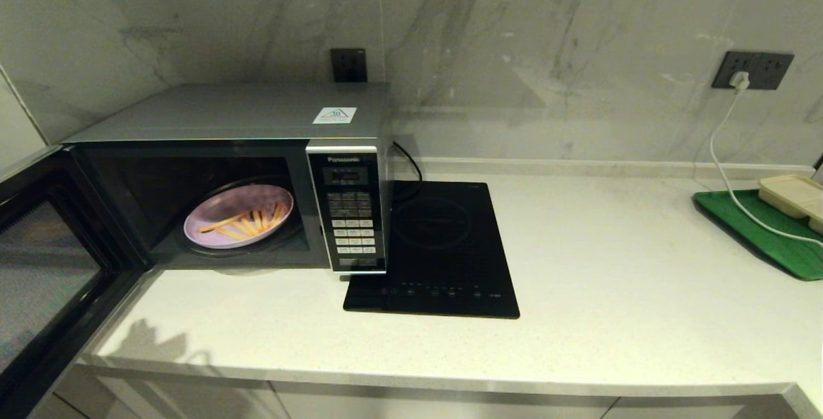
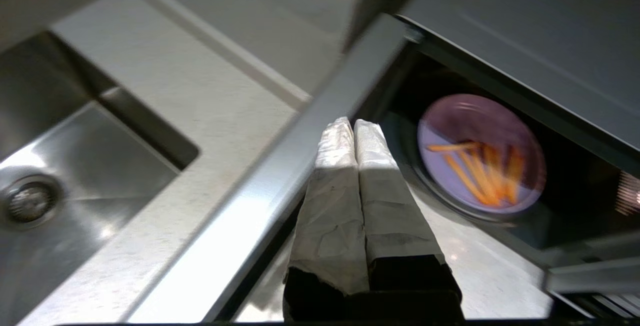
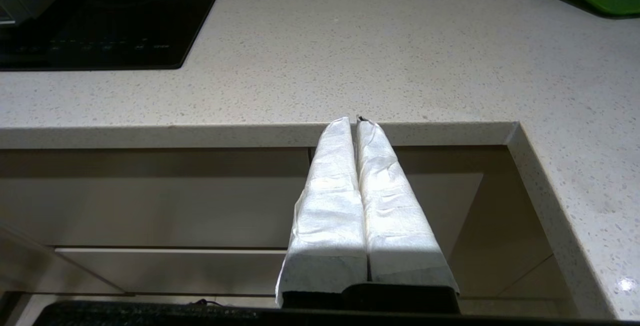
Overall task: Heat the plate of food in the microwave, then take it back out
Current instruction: Close the microwave oven
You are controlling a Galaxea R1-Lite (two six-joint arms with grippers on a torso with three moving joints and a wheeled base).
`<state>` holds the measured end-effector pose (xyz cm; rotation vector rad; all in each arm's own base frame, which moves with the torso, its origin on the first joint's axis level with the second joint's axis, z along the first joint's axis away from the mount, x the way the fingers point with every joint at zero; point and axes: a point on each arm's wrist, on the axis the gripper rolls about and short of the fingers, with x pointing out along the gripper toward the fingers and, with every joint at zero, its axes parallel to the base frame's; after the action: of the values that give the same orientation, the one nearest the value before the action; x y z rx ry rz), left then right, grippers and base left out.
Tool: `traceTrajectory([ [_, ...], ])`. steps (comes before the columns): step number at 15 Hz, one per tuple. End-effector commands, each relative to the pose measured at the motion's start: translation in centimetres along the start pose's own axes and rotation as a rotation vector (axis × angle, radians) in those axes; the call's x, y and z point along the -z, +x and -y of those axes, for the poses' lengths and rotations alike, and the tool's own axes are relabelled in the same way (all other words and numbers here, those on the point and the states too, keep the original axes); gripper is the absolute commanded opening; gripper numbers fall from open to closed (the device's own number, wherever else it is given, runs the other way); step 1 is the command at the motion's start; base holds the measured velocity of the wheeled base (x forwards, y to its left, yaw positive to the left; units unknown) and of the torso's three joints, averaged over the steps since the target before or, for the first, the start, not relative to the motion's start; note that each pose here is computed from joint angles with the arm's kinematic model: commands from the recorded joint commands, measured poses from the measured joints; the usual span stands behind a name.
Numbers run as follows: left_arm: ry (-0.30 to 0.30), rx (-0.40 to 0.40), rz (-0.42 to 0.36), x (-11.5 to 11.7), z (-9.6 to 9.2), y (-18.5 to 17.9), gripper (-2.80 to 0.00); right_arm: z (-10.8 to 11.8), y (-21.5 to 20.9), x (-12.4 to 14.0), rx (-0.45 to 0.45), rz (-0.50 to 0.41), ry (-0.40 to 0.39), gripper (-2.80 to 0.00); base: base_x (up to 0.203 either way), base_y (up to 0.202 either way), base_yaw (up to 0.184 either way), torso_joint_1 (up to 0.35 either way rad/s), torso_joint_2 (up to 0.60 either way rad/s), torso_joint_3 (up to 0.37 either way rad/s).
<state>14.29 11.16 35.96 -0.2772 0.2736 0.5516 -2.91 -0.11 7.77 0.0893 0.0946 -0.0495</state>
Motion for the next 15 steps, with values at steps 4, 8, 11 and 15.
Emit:
traceTrajectory([
  [4, -0.005, -0.168, -0.115, -0.1, -5.2, 5.5, -2.8, 0.0, 0.0, 0.0, 0.001, -0.001, 0.0, -2.8, 0.0, 0.0, 0.0, 0.0, 0.0, 0.0],
  [8, -0.045, -0.164, -0.324, 0.7, -6.7, 6.9, -2.8, 0.0, 0.0, 0.0, 0.0, -0.001, 0.0, -2.8, 0.0, 0.0, 0.0, 0.0, 0.0, 0.0],
  [11, -0.165, -0.122, -0.527, 0.9, -6.6, 7.1, -2.8, 0.0, 0.0, 0.0, 0.0, -0.001, 0.0, -2.8, 0.0, 0.0, 0.0, 0.0, 0.0, 0.0],
  [15, -0.237, -0.094, -0.62, 1.7, -6.7, 7.3, -2.8, 0.0, 0.0, 0.0, 0.0, -0.001, 0.0, -2.8, 0.0, 0.0, 0.0, 0.0, 0.0, 0.0],
])
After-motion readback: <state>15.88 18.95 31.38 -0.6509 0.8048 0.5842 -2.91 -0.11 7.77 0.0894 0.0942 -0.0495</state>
